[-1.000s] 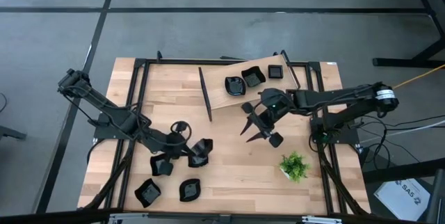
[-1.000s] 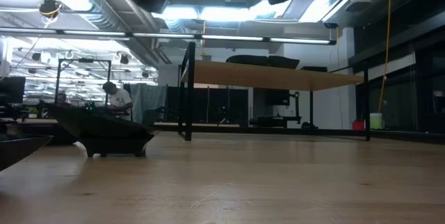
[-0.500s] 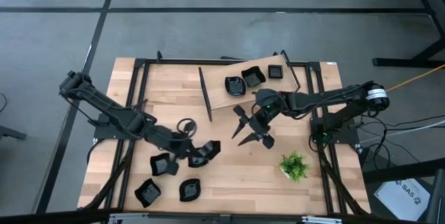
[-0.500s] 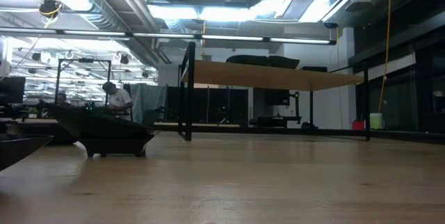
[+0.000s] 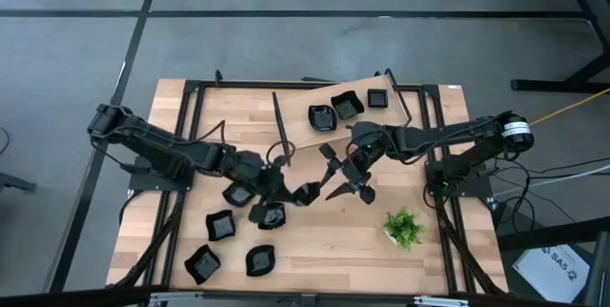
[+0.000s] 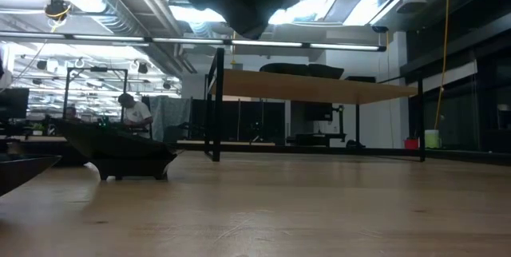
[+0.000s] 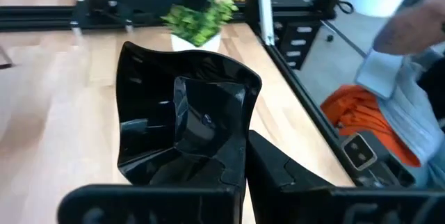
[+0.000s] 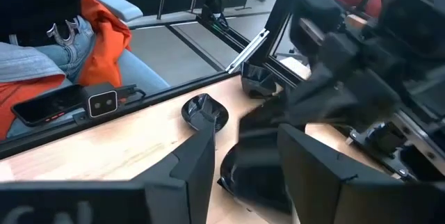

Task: Pick & Place Mini shaped plates
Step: Stack the distorted square plate on top of the distorted square plate on the shelf, then stack the leaf-shaped plate on top of the leaf-shaped plate on the shelf

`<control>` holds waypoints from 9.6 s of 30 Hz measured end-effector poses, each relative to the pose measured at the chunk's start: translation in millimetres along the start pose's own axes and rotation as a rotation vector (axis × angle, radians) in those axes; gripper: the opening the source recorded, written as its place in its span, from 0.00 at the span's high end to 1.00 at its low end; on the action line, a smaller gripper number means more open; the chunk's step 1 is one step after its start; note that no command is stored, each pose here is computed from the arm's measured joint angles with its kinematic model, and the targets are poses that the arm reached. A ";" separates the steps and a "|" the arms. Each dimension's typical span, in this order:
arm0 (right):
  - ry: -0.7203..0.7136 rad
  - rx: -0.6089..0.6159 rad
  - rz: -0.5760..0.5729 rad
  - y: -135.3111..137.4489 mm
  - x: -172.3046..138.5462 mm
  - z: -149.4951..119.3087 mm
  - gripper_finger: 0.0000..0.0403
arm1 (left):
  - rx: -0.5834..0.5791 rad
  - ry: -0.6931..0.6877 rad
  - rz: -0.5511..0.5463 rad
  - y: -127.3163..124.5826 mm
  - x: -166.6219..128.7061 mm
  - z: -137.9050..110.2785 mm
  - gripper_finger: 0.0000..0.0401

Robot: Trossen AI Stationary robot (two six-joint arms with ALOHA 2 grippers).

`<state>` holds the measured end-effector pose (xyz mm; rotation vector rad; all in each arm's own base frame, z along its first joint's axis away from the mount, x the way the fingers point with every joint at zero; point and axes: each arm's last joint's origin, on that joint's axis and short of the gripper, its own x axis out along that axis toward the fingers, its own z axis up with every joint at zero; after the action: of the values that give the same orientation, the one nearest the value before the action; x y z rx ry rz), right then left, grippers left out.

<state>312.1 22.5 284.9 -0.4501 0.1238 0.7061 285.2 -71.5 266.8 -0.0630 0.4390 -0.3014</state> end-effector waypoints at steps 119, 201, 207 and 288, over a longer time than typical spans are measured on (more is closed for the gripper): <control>0.979 0.093 -0.498 -54.6 -110.8 -0.2 0.98 | -0.221 0.323 0.326 40.9 -43.3 -24.5 0.76; 0.662 0.598 -0.215 -7.1 -97.4 30.9 0.70 | -0.362 0.749 0.426 -47.2 -2.7 -94.6 0.79; 0.662 0.596 -0.215 -7.2 -97.4 30.9 0.70 | -0.438 0.862 0.480 -46.5 8.9 -113.2 0.79; -0.075 -0.035 0.126 -50.2 28.3 17.1 0.71 | 0.246 -0.090 0.050 -47.1 -42.8 13.0 0.99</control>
<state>365.6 13.3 310.8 -0.4519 0.0697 0.8490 241.0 -103.6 301.9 0.1737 0.3112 -0.3004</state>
